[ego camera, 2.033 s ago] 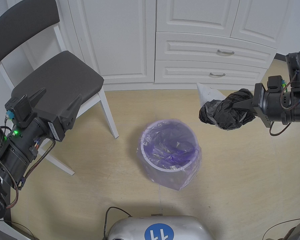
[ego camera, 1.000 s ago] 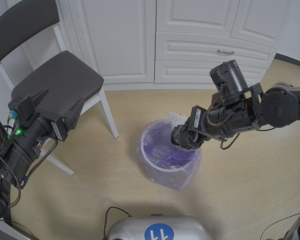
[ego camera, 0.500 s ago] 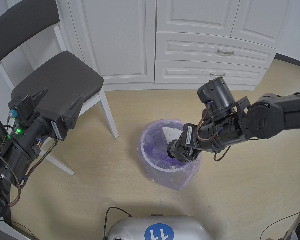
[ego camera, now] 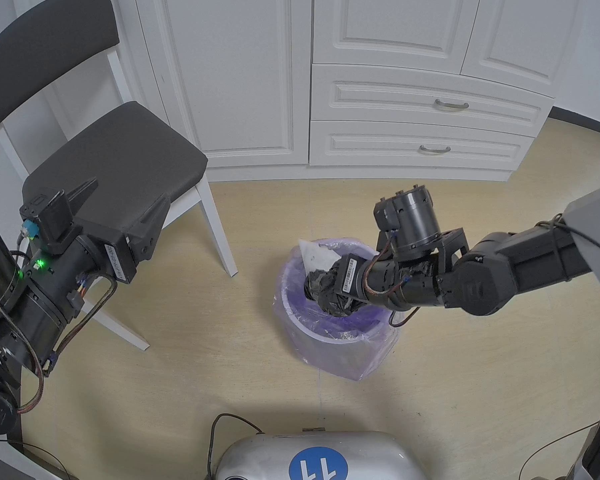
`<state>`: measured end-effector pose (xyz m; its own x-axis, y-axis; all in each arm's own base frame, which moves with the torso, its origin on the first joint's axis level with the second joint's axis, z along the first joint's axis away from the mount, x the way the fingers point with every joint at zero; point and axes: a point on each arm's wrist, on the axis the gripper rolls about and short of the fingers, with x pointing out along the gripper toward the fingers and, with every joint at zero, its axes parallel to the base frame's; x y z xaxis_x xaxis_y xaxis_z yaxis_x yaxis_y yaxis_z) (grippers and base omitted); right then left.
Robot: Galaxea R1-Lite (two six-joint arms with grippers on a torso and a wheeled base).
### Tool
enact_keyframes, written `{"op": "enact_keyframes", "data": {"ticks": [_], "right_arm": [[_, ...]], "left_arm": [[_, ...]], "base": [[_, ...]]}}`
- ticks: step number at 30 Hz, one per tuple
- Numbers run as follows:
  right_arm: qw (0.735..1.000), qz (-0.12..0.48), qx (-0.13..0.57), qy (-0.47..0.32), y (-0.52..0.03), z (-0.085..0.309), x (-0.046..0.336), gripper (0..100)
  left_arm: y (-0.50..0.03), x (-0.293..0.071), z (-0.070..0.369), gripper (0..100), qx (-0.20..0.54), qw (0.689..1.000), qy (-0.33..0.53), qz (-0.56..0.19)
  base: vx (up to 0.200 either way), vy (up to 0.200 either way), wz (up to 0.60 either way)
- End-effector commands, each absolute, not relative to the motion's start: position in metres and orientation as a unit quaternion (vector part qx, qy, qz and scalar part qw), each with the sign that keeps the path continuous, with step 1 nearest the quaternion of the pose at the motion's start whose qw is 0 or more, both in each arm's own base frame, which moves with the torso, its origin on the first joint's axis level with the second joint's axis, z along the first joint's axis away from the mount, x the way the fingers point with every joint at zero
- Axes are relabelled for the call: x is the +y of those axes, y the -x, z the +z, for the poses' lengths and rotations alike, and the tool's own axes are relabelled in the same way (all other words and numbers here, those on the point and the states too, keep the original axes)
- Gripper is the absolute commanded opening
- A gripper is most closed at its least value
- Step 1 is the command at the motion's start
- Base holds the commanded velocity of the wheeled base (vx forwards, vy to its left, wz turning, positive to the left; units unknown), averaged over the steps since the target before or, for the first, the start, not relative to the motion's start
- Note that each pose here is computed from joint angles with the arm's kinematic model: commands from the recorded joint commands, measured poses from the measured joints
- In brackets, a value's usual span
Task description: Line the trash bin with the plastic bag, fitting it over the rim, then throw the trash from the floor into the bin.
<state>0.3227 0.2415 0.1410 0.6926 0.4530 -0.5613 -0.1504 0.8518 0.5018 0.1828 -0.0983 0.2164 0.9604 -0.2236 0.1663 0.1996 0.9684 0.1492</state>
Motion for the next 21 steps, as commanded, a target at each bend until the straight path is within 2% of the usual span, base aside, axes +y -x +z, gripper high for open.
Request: {"op": "enact_keyframes", "data": {"ticks": [1, 7, 16, 21], "right_arm": [[0.886, 0.145, 0.39, -0.203, -0.338, 0.098, 0.242, 0], [0.888, 0.129, 0.389, -0.207, -0.356, 0.075, 0.238, 0], [0.897, 0.13, 0.346, -0.24, -0.379, 0.047, 0.234, 0], [0.896, 0.13, 0.358, -0.229, -0.378, 0.035, 0.236, 0]], "left_arm": [[-0.185, -0.099, 0.213, 100, -0.085, 0.988, -0.068, -0.109], [-0.185, -0.1, 0.212, 100, -0.083, 0.988, -0.069, -0.109], [-0.189, -0.102, 0.206, 100, -0.071, 0.988, -0.075, -0.111], [-0.191, -0.103, 0.204, 100, -0.068, 0.989, -0.077, -0.111]], "base": [[0.0, 0.0, 0.0], [0.0, 0.0, 0.0], [0.0, 0.0, 0.0], [0.0, 0.0, 0.0]]}}
